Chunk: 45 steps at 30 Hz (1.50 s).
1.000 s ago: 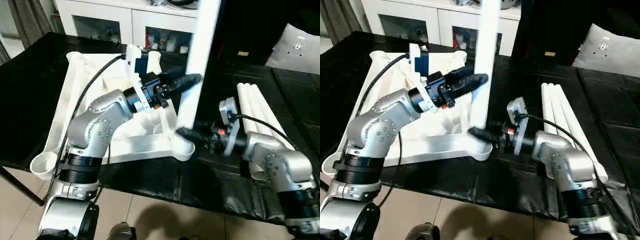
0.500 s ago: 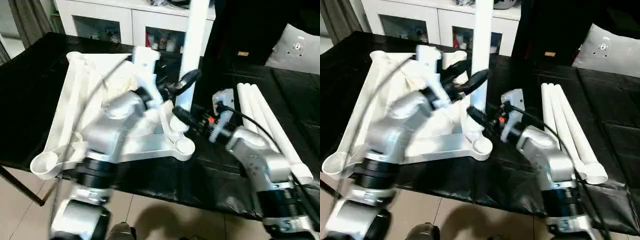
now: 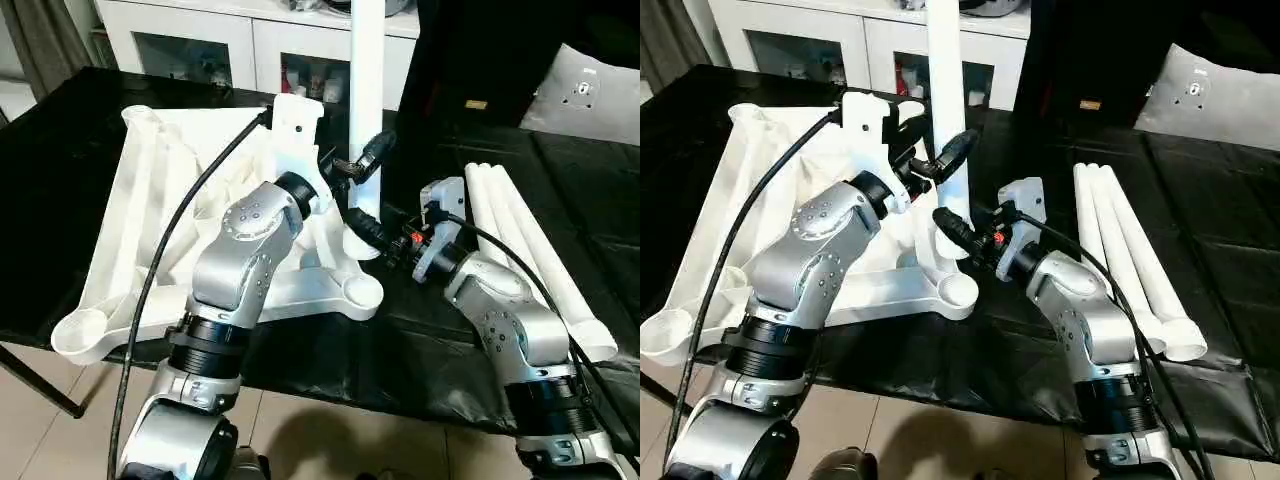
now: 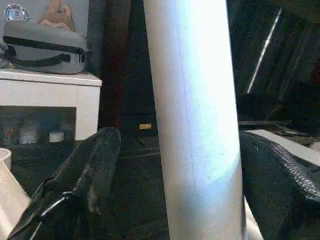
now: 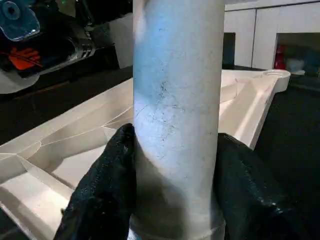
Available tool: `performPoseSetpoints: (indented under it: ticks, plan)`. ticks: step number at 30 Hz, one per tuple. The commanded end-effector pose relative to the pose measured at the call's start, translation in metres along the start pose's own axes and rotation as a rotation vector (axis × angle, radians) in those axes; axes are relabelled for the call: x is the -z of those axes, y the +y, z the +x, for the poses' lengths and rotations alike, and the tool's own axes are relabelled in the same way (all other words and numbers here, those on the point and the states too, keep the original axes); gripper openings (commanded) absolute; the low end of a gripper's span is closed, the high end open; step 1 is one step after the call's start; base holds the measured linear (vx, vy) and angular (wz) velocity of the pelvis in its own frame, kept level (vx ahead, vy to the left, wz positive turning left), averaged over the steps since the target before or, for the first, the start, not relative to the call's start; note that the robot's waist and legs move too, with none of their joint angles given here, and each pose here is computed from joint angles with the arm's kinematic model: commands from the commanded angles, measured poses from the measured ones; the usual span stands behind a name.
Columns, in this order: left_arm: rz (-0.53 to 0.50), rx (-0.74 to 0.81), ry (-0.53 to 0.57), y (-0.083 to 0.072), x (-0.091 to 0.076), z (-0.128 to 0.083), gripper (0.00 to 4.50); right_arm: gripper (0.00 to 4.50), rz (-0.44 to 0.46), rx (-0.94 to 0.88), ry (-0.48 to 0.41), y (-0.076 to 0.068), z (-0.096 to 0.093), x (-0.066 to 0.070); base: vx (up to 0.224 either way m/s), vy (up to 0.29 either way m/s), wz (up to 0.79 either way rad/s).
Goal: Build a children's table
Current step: Insert table leg to table base
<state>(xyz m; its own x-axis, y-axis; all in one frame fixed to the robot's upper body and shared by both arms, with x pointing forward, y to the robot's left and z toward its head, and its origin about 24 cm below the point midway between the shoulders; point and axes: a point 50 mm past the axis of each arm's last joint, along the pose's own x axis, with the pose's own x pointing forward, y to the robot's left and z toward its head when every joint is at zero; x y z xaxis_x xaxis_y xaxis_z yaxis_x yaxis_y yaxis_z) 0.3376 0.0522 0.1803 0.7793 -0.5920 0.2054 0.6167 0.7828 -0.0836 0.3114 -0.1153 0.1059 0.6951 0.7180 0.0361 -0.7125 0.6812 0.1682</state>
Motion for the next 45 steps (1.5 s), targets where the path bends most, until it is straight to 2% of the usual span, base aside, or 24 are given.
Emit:
performPoseSetpoints:
  ticks: [1, 18, 25, 26, 27, 28, 32, 34, 36, 39, 45]
  plan:
    - [-0.027, -0.023, 0.008, 0.004, 0.003, -0.002, 3.48, 1.91, -0.029, -0.011, -0.021, 0.000, 0.002, -0.006, 0.000, 0.000, 0.00]
    - [-0.052, 0.022, 0.013, 0.001, 0.005, -0.002, 3.48, 1.91, -0.039, -0.004, -0.014, -0.003, 0.000, -0.002, 0.000, 0.000, 0.00]
    - [-0.104, 0.115, 0.005, -0.006, 0.005, -0.005, 3.50, 1.91, -0.041, -0.005, -0.010, -0.003, 0.001, 0.000, 0.000, 0.000, 0.00]
    - [-0.107, 0.142, 0.006, -0.008, 0.005, -0.006, 3.31, 1.91, -0.042, -0.005, -0.007, -0.003, 0.001, 0.001, 0.000, 0.000, 0.00]
    - [-0.119, 0.171, 0.001, -0.010, 0.004, -0.007, 3.31, 1.91, -0.043, -0.005, -0.006, -0.003, 0.001, 0.002, 0.000, 0.000, 0.00]
    - [-0.132, 0.196, -0.004, -0.011, 0.003, -0.008, 3.02, 1.91, -0.044, -0.005, -0.005, -0.003, 0.001, 0.002, 0.000, 0.000, 0.00]
    - [-0.220, 0.291, -0.025, -0.017, -0.001, -0.014, 2.93, 1.91, -0.042, -0.002, -0.007, -0.003, 0.001, 0.003, 0.000, 0.000, 0.00]
    - [-0.212, 0.292, -0.015, -0.017, 0.000, -0.014, 2.55, 1.91, -0.043, -0.002, -0.006, -0.003, 0.000, 0.003, 0.000, 0.000, 0.00]
    - [-0.207, 0.291, -0.010, -0.016, 0.001, -0.014, 2.55, 1.91, -0.044, -0.002, -0.005, -0.003, 0.000, 0.004, 0.000, 0.000, 0.00]
    - [-0.206, 0.287, -0.003, -0.015, 0.002, -0.014, 2.21, 1.91, -0.050, -0.004, 0.001, -0.003, 0.000, 0.005, 0.000, 0.000, 0.00]
    - [-0.191, 0.287, 0.021, -0.015, 0.003, -0.015, 2.04, 1.91, -0.057, -0.006, 0.002, -0.003, 0.000, 0.005, 0.000, 0.000, 0.00]
